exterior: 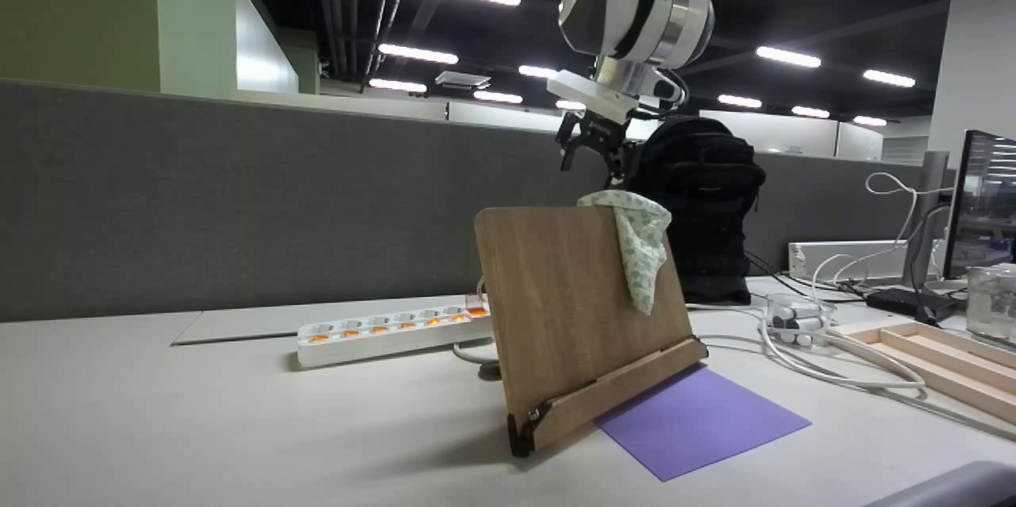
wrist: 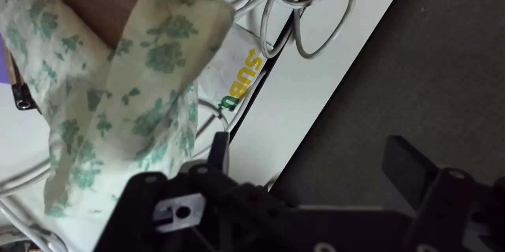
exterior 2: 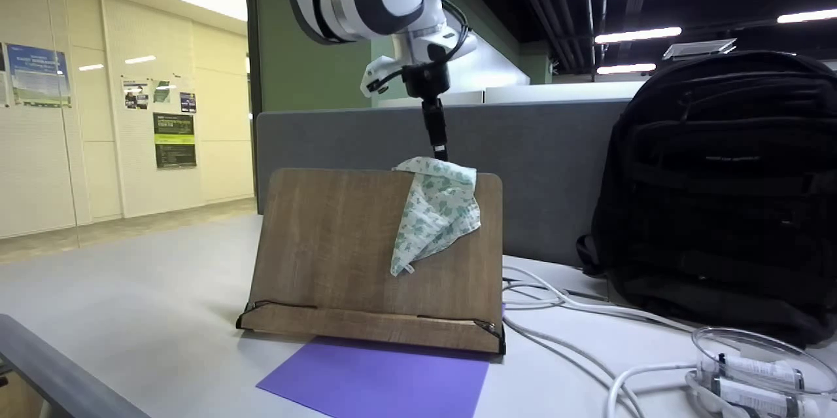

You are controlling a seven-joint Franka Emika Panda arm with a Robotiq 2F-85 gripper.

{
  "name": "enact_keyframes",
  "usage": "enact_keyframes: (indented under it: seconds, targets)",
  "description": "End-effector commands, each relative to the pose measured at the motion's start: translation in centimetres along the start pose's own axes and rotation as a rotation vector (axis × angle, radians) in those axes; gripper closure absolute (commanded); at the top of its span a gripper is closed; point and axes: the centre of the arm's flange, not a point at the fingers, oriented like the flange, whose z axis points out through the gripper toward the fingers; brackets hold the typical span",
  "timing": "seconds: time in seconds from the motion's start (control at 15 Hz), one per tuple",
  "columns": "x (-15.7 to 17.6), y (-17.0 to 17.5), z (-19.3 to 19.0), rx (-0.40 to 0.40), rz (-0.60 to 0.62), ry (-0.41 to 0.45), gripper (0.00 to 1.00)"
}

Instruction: Place the cloth on the wooden board

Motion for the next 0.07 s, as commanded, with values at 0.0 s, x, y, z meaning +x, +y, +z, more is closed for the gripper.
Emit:
enact_keyframes:
  seconds: [0.0]
  targets:
    - [-0.20,0.53,-3.21,0.004,-0.069,0.035,0.00]
